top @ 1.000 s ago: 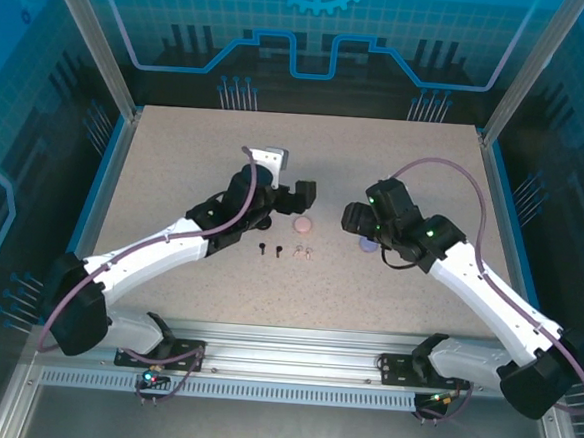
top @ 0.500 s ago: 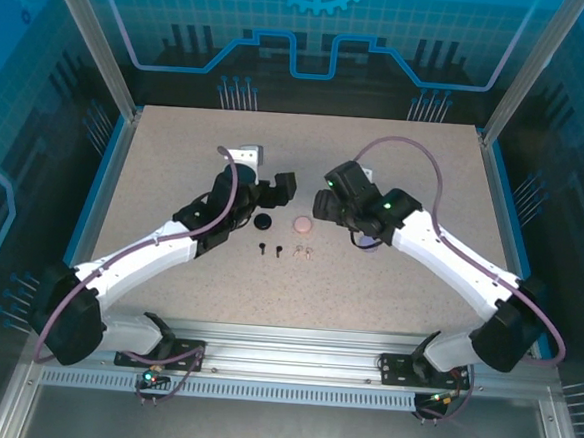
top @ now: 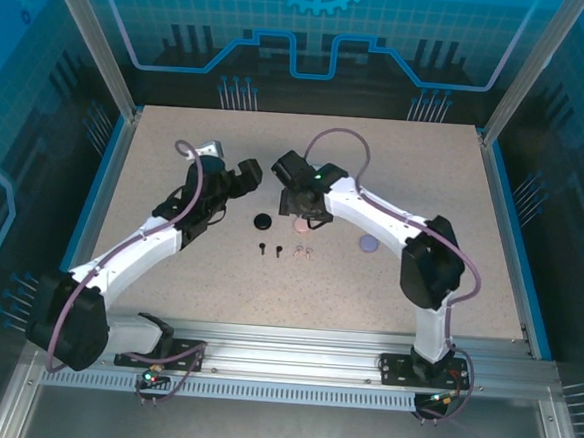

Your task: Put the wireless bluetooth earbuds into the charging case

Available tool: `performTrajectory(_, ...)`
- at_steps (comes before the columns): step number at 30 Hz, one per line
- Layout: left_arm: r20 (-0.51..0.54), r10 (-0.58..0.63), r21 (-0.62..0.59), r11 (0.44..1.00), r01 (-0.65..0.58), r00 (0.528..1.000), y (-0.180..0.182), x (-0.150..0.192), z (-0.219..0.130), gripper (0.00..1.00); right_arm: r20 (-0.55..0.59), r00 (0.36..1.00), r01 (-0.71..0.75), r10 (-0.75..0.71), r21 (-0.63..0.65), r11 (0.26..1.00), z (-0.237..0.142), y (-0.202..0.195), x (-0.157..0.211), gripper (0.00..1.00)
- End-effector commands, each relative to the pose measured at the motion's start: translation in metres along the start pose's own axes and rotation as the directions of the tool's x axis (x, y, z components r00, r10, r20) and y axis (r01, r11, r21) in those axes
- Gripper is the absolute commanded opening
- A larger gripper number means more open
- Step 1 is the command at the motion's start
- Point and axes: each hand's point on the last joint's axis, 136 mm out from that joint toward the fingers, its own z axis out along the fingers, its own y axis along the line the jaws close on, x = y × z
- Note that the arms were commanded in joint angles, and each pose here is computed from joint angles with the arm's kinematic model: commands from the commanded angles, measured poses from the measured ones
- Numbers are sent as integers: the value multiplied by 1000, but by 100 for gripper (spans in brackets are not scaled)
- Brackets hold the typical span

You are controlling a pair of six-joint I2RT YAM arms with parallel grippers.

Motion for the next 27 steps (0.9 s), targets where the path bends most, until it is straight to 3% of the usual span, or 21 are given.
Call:
performTrajectory(1, -37, -77, 10, 997, 78, 996, 11, 5, -4, 99, -51, 997, -49, 51, 48, 998, 9, 7, 12, 80)
performTrajectory(13, -36, -171, 24, 985, 171, 985, 15, 1, -3, 99, -75, 987, -127, 144, 189, 974, 48, 9, 16, 79)
performTrajectory(27, -69, -168, 110, 978, 175, 983, 5, 9, -7, 99, -133, 968, -188, 214, 188, 964, 80, 3, 23, 76)
